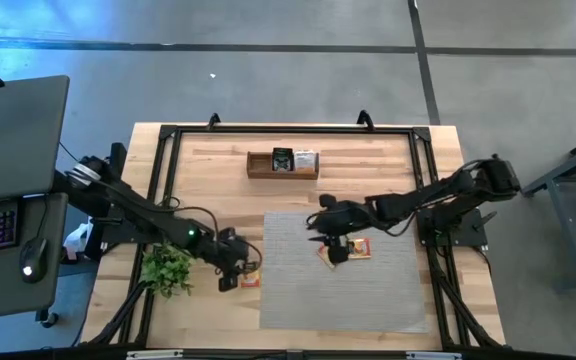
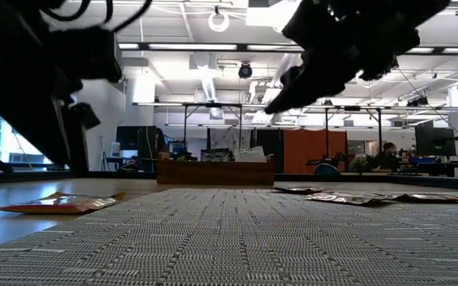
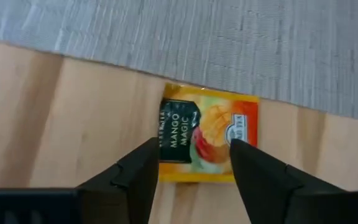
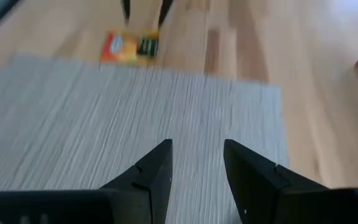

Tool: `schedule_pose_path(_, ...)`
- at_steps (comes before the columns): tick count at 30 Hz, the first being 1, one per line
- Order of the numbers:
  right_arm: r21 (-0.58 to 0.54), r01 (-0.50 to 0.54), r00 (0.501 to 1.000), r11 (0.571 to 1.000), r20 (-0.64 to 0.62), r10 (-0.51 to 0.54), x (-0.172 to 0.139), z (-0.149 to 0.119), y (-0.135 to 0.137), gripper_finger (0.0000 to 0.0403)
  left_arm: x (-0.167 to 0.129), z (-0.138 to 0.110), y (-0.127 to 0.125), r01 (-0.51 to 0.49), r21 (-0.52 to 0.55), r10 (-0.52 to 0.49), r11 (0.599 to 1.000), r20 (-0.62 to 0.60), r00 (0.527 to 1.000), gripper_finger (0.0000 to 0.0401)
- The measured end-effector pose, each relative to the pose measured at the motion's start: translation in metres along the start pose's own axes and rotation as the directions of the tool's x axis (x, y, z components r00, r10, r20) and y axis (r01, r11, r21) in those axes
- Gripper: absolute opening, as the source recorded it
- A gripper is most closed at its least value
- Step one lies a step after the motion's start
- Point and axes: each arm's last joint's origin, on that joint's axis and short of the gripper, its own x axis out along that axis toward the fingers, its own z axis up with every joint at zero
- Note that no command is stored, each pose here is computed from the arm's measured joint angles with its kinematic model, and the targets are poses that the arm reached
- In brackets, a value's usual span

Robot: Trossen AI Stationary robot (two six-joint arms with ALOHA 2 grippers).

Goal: Pick & Place Tea
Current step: Put the orange tea bag into the left section of the wooden organizer

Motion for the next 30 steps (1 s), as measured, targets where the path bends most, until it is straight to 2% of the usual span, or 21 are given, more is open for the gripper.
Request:
schedule_pose_path(3, -0.010, 0.021, 0.992, 1.000, 0.121, -0.019, -0.001, 0.001, -0.007, 0.0140, 0.011, -0.004, 0.001, -0.029, -0.040, 0.028, 0.999, -0.032, 0.999, 0.0193)
schedule_pose_path(6, -0.020, 0.048, 0.985, 0.999, 0.166, -0.044, -0.001, 0.001, -0.014, 0.0140, 0.024, -0.008, 0.002, -0.051, -0.049, 0.048, 0.998, -0.056, 0.997, 0.0193)
schedule_pose_path(11, 0.041, 0.048, 0.988, 0.998, 0.148, -0.053, -0.001, -0.002, -0.018, 0.0140, 0.033, -0.012, 0.004, -0.095, -0.053, 0.091, 0.994, -0.073, 0.993, 0.0193)
schedule_pose_path(15, 0.031, 0.049, 0.988, 0.998, 0.146, -0.053, -0.001, -0.002, -0.018, 0.0140, 0.034, -0.015, 0.007, -0.135, -0.016, 0.132, 0.991, -0.105, 0.986, 0.0188)
schedule_pose_path(19, 0.020, 0.052, 0.986, 0.998, 0.159, -0.054, -0.001, -0.001, -0.018, 0.0140, 0.034, -0.017, 0.008, -0.134, 0.008, 0.134, 0.991, -0.116, 0.984, 0.0149)
schedule_pose_path(24, 0.026, 0.051, 0.986, 0.998, 0.157, -0.054, -0.001, -0.001, -0.018, 0.0140, 0.034, -0.017, 0.009, -0.156, 0.002, 0.155, 0.988, -0.113, 0.981, 0.0064)
schedule_pose_path(27, 0.074, 0.042, 0.986, 0.996, 0.157, -0.054, -0.001, -0.001, -0.018, 0.0140, 0.031, -0.013, 0.008, -0.188, -0.013, 0.186, 0.982, -0.077, 0.979, 0.0016)
schedule_pose_path(30, 0.119, 0.035, 0.986, 0.992, 0.158, -0.054, -0.001, -0.001, -0.018, 0.0140, 0.028, -0.006, 0.005, -0.223, 0.003, 0.223, 0.975, -0.031, 0.974, 0.0009)
